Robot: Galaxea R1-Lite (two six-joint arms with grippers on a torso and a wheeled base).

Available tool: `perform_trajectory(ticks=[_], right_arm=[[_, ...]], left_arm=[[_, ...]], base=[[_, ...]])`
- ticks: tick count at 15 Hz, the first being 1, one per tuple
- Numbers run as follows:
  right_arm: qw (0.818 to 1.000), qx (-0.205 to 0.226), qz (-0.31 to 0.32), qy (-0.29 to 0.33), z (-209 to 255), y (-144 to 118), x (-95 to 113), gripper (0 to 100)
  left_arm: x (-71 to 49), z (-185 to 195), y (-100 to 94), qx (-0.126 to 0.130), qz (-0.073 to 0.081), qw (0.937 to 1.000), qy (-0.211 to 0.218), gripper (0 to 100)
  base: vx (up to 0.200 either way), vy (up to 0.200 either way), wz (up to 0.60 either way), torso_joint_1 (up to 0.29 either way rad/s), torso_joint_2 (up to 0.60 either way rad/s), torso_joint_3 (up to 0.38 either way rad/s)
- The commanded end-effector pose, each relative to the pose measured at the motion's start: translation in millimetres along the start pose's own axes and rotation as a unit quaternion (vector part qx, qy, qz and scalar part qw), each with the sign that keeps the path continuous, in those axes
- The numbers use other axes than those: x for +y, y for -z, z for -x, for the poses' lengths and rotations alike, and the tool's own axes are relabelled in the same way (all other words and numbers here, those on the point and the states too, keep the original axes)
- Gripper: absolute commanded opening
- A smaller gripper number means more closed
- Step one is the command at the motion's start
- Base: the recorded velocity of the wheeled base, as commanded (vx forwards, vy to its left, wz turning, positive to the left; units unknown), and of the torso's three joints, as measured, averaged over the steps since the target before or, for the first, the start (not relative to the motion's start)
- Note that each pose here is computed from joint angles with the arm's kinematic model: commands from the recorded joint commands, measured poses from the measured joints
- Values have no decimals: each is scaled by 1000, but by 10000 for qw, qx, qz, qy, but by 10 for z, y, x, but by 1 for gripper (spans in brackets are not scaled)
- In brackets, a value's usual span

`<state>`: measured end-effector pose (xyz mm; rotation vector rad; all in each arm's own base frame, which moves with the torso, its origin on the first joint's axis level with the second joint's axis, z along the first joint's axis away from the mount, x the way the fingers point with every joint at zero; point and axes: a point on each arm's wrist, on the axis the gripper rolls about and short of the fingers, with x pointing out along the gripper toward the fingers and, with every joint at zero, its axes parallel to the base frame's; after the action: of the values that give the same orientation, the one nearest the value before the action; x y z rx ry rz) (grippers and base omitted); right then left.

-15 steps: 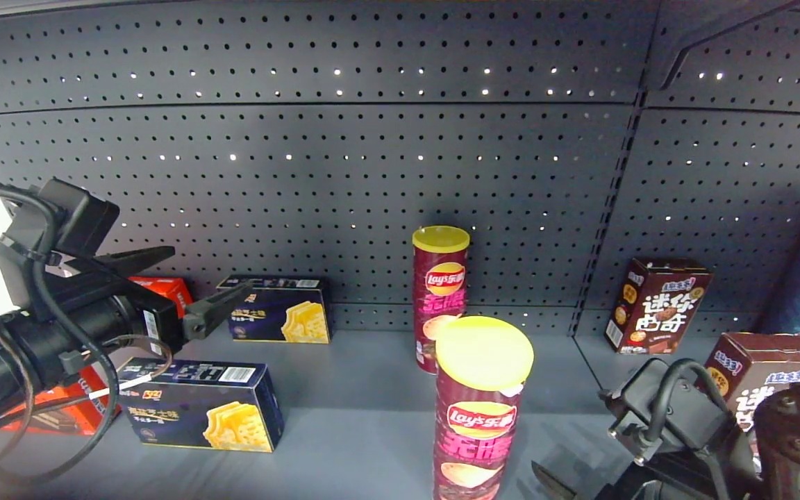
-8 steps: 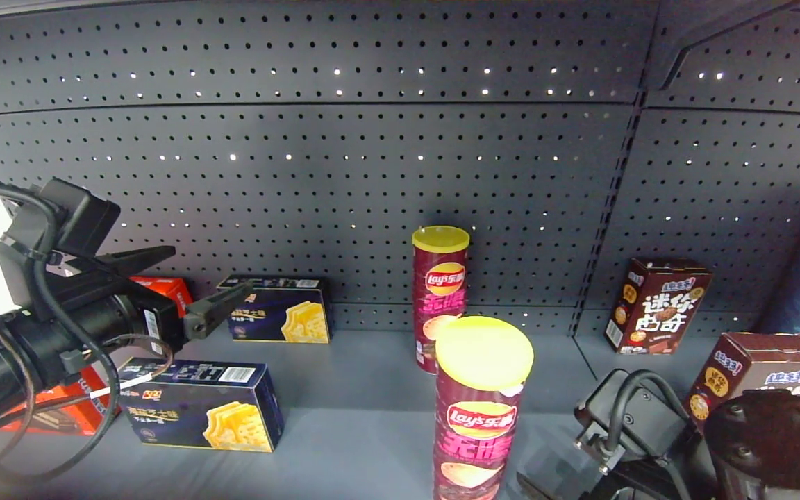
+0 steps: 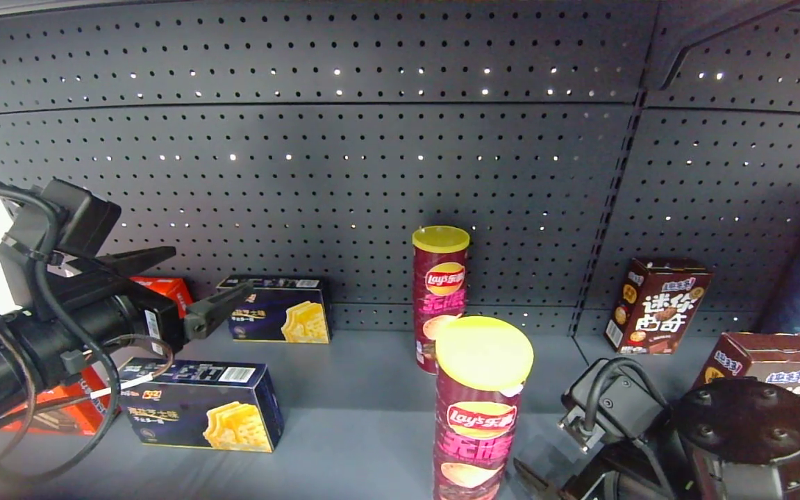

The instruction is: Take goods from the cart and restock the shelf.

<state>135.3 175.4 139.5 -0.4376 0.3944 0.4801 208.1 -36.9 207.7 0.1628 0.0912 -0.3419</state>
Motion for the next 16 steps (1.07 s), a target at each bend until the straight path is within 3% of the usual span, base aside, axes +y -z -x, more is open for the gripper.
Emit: perform_trajectory(ticks=[1,16], right_arm=[[10000,25,-3,24,-47,-22,8,100],[10000,7,35,-49,-161,-113,103,100]], left_arm=[[0,-1,3,6,1,10000,-1,100],[0,6,13,22,13,10000,-6,100]], base=[[0,0,0,0,0,0],[0,0,0,0,0,0]])
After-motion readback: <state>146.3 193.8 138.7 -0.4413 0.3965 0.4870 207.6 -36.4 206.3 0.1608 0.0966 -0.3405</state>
